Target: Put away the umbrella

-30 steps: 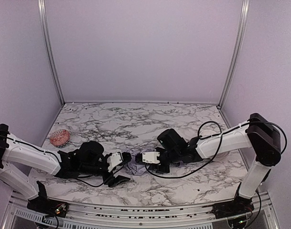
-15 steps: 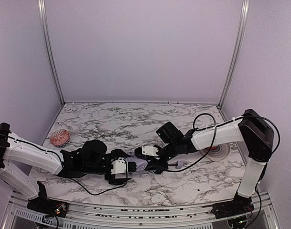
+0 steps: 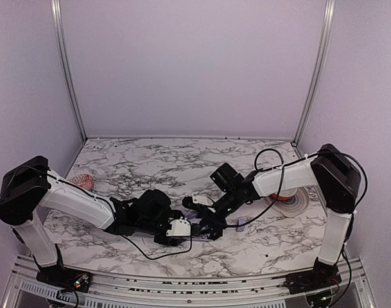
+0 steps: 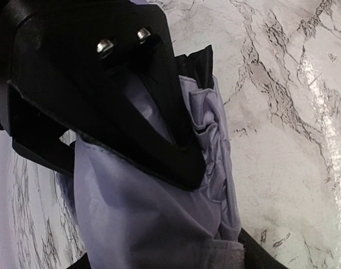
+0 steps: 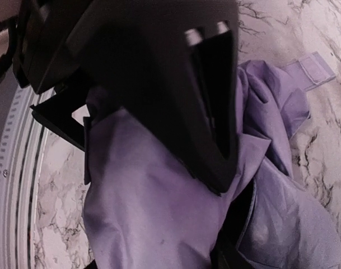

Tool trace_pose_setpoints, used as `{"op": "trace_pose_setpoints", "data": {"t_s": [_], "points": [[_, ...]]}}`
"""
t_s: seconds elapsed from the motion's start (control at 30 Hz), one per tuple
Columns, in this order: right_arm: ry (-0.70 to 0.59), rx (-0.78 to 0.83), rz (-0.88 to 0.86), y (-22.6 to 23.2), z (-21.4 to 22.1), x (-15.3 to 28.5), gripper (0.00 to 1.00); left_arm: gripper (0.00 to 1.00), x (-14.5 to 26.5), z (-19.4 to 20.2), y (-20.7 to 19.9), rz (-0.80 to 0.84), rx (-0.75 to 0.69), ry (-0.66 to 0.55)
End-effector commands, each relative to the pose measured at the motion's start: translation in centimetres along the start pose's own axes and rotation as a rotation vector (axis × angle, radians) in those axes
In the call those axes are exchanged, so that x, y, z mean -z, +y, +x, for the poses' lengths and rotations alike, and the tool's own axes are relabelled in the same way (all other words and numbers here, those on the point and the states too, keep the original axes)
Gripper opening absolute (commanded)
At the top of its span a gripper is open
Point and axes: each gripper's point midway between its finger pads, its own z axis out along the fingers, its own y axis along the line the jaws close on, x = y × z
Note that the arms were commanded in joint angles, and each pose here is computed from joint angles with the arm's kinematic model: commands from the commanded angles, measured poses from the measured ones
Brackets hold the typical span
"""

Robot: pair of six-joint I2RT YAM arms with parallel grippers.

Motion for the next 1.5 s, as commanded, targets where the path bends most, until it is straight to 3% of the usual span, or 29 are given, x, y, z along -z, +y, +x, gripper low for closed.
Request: {"op": "trace_pose_setpoints", "data": {"t_s": [0.0,0.27,0.5,0.63,0.8,0.9,1.17,1.47], "points": [[0.036,-0.209,-0.073,0.4,3.0,0.8,0.44,0.55,-0.4,4.0,-4.1,0.187,0.014,0.182],[-0.114,-0.130,-0.056,0.6,-1.4,4.2,0.61,0.29,-1.2,5.3,-5.2,0.236,0.021,0.237],[-0.217,-0.021,0.022,2.7,-2.5,7.9,0.69,0.18,-0.7,5.5,-5.2,0.268,0.083,0.208],[-0.250,0.068,0.257,2.1,-1.3,8.4,0.73,0.18,-0.2,4.7,-5.3,0.313,0.142,0.139],[-0.329,0.330,0.505,2.6,-1.9,7.7,0.84,0.18,-0.1,4.1,-5.7,0.380,0.184,0.107],[-0.308,0.347,0.553,1.4,-2.1,7.3,0.99,0.18,-0.1,4.0,-6.0,0.410,0.195,0.110],[-0.211,0.396,0.580,-0.2,0.2,3.9,1.00,0.18,-0.1,3.9,-6.2,0.444,0.216,0.095],[-0.309,0.468,0.641,1.3,-1.9,6.9,1.00,0.17,-0.1,4.0,-6.0,0.469,0.240,0.093]]}}
